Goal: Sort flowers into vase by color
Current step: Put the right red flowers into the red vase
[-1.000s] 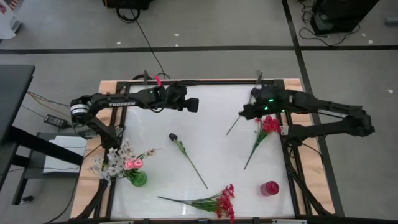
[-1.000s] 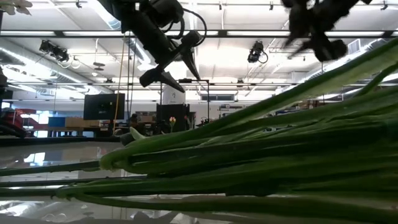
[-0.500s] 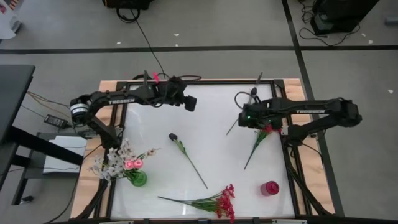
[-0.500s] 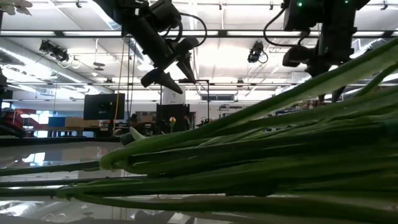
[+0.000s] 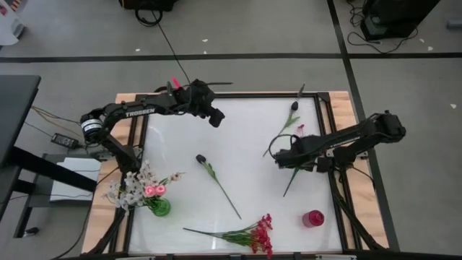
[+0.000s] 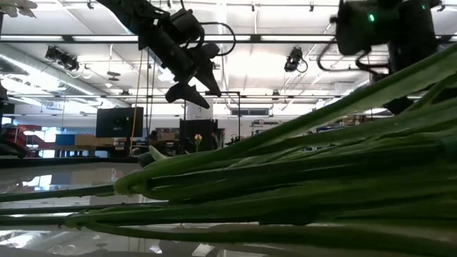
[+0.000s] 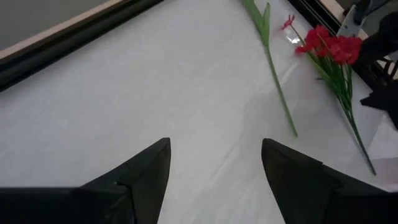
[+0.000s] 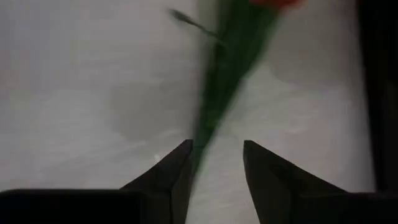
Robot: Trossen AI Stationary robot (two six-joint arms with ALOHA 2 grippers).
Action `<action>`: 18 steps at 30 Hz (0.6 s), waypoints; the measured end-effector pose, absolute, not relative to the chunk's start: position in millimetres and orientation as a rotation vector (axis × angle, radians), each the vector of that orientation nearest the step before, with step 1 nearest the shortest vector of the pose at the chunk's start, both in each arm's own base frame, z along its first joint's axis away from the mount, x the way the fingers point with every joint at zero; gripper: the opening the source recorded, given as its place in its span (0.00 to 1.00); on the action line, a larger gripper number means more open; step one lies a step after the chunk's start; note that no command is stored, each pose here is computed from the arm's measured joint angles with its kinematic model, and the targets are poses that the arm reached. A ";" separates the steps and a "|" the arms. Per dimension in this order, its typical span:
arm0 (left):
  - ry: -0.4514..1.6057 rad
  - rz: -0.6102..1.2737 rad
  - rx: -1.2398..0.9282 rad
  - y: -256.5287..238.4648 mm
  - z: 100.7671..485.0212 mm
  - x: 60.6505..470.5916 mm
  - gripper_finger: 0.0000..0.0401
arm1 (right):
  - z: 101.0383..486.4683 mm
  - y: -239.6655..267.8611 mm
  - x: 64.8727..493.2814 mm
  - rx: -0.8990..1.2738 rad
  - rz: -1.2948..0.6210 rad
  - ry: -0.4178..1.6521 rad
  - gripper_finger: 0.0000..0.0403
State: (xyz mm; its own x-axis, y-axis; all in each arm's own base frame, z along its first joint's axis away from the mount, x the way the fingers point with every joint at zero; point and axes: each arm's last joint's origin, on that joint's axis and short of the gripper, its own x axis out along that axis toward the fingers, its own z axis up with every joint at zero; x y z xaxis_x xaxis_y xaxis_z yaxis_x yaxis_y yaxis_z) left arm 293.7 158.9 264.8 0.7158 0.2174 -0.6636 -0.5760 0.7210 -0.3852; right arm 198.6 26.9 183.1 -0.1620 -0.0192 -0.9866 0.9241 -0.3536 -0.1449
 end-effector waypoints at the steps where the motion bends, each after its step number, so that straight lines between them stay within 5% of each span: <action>1: 0.627 0.468 -0.628 161.5 264.8 292.2 0.64 | 177.9 28.1 196.5 1.367 -1.645 1.109 0.41; 10: 0.621 0.409 -0.643 176.5 265.2 282.9 0.64 | 156.1 24.2 190.3 1.426 -1.723 0.963 0.56; 18: 0.650 0.406 -0.662 176.2 263.0 280.5 0.64 | 152.9 15.8 196.8 1.460 -1.676 0.922 0.57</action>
